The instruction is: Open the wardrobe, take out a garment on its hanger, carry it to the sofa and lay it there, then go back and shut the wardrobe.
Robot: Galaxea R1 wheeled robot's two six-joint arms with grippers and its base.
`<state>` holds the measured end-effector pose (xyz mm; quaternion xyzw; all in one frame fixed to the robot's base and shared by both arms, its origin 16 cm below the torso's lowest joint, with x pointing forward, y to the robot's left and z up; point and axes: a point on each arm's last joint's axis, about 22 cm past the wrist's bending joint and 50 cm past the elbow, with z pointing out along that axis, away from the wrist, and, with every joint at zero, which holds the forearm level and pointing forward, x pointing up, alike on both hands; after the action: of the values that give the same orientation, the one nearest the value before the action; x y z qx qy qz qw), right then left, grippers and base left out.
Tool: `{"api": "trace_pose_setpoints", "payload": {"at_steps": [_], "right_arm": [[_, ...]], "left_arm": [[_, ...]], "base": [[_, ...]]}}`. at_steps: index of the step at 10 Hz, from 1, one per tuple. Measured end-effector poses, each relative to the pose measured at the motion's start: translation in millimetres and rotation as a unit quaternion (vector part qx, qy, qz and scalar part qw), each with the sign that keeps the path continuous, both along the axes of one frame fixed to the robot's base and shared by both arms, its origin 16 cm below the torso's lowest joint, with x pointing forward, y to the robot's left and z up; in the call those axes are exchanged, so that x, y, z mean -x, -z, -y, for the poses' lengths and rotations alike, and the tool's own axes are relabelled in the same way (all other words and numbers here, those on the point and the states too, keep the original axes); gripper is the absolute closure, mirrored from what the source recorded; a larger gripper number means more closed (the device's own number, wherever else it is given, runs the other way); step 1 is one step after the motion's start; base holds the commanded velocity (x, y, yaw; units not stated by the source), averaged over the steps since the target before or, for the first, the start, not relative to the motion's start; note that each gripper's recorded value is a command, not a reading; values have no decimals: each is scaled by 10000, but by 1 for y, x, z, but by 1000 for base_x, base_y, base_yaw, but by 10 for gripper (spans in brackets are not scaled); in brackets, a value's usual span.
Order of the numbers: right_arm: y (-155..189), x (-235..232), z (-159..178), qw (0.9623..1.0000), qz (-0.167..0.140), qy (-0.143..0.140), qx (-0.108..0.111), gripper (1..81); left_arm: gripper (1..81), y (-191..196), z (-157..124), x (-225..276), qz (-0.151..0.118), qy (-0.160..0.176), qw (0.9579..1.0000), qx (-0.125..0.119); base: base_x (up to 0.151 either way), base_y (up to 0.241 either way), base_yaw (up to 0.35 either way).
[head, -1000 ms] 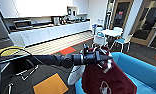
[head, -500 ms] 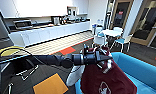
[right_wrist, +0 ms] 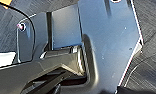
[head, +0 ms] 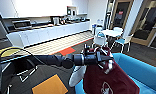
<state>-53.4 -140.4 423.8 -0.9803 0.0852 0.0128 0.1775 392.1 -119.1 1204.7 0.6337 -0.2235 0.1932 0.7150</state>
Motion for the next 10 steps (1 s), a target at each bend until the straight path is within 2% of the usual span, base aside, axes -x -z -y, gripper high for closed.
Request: {"api": "trace_pose_setpoints", "payload": {"at_steps": [4,8,9,10], "right_arm": [[0,7,0,10000,-69,-1,0,10],[-4,40,0,9988,-487,-2,1,10],[-4,42,0,9987,-511,0,1,10],[-3,40,0,9987,-507,2,2,10]], "left_arm": [[811,4,0,-3,-37,3,10000,10],[811,45,0,-33,-455,-10,9990,-8],[811,51,0,-39,-490,-39,9988,-57],[811,51,1,-39,-510,-31,9987,-8]], "base": [[72,0,0],[72,0,0],[72,0,0],[76,0,0]]}}
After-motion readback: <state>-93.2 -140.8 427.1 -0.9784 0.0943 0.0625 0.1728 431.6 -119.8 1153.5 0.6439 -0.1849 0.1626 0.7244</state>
